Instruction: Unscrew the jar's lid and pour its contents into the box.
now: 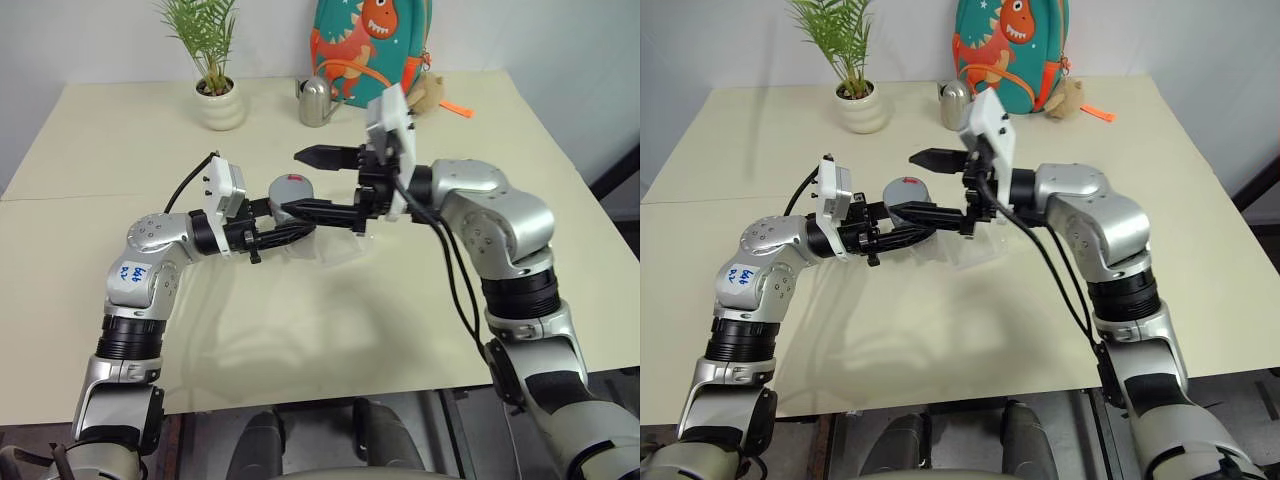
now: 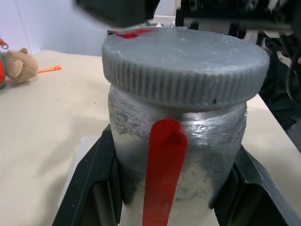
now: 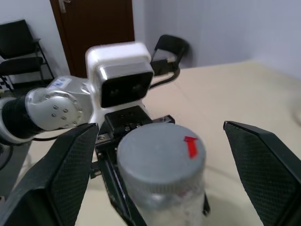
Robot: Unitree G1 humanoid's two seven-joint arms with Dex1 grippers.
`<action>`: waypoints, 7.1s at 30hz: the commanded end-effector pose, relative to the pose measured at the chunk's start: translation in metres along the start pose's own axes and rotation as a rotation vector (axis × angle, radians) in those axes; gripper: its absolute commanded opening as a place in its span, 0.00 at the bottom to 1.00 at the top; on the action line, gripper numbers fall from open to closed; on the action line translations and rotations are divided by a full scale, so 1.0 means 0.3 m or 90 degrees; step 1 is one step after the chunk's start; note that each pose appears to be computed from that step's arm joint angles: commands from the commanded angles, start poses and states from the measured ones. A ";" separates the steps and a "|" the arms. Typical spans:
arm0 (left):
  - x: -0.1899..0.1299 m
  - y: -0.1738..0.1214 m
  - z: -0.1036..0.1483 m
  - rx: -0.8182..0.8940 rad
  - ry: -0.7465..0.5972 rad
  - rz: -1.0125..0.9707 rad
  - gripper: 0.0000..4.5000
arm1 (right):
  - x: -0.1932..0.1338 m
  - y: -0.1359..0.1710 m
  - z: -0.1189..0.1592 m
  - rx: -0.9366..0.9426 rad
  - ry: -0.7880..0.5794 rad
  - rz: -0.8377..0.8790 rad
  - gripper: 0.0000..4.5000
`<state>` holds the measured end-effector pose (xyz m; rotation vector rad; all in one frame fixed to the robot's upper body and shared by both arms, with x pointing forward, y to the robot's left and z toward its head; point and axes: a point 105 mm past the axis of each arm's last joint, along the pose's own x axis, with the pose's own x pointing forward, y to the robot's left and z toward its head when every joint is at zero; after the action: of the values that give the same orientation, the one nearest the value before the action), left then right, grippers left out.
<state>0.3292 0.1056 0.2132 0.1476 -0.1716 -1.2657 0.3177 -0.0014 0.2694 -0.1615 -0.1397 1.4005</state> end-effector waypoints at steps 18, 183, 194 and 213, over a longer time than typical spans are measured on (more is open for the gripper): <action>0.006 -0.004 0.045 0.034 -0.014 -0.013 0.43 | -0.112 -0.074 0.032 -0.027 -0.001 -0.047 1.00; -0.140 0.428 0.013 0.211 0.143 0.514 0.43 | -0.572 0.018 -0.161 0.025 0.009 -0.314 0.99; -0.477 0.320 -0.030 -0.013 -0.007 0.743 0.43 | -0.517 0.009 -0.185 -0.026 0.028 -0.236 0.99; -0.681 0.186 -0.254 0.003 0.056 0.854 0.43 | -0.469 -0.006 -0.189 -0.041 0.040 -0.194 0.99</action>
<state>0.3434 0.3084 0.1404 0.0484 -0.1482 0.0365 0.3092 -0.1428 0.2047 -0.2047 -0.1080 1.0798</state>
